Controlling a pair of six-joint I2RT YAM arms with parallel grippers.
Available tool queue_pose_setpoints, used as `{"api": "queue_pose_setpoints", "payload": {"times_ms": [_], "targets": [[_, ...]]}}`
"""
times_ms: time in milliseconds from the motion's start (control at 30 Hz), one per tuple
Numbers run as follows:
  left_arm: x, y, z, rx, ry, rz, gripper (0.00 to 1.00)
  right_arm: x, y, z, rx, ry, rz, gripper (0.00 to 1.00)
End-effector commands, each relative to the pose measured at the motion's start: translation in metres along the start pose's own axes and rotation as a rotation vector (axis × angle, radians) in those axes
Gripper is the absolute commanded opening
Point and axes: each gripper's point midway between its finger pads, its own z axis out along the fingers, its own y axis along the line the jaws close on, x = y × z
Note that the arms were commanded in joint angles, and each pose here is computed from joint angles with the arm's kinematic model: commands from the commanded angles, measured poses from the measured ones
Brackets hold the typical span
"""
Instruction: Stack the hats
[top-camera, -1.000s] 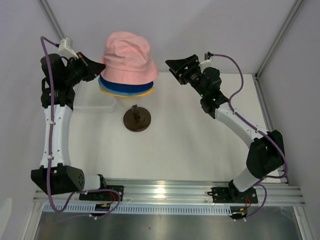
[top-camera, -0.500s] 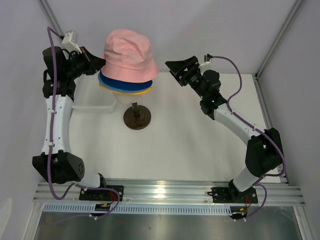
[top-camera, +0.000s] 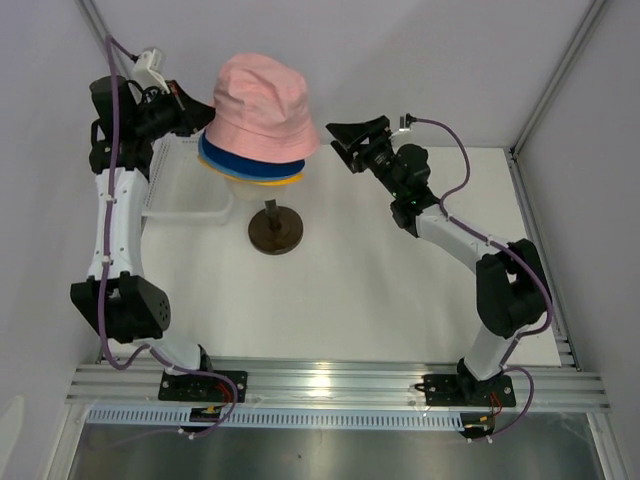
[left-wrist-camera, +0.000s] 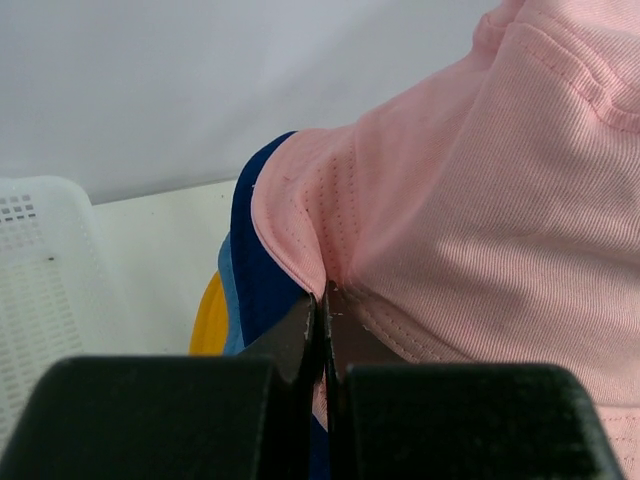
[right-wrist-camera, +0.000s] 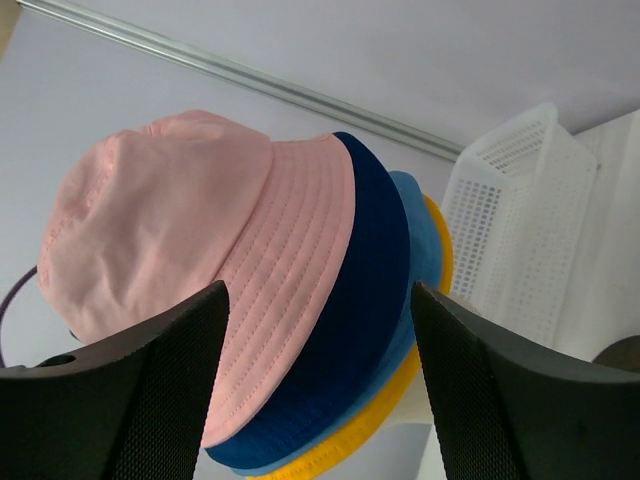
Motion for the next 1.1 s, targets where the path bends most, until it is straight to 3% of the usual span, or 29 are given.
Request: {"api": "queue_pose_setpoints", "payload": {"times_ms": [0,167,233,500,800,933,1000,1033,1067], "targets": [[0.039,0.021,0.013,-0.003,0.134,-0.045,0.01,-0.008,0.025,0.009,-0.122,-0.027,0.103,0.76],[0.024,0.017,0.025,0.059,0.140,-0.012,0.01,-0.002,0.026,0.023,-0.204,-0.044,0.177,0.75],[0.037,0.026,0.033,0.048,0.189,-0.044,0.01,-0.001,0.031,0.028,-0.232,-0.044,0.183,0.74],[0.036,0.024,0.042,0.029,0.193,0.003,0.01,0.000,0.036,0.031,-0.277,-0.058,0.211,0.72],[0.033,0.017,0.041,0.039,0.188,0.011,0.01,0.008,0.046,0.041,-0.313,-0.033,0.264,0.62],[0.033,0.018,0.041,0.033,0.190,0.016,0.01,0.014,0.043,0.048,-0.304,-0.012,0.286,0.42],[0.035,0.020,0.041,0.026,0.194,0.014,0.01,0.017,0.032,0.051,-0.262,-0.005,0.283,0.22],[0.035,0.021,0.040,0.020,0.195,0.012,0.01,0.018,0.027,0.052,-0.239,-0.008,0.283,0.06],[0.036,0.021,0.040,0.015,0.196,0.012,0.01,0.020,0.023,0.053,-0.220,-0.008,0.280,0.00]]}}
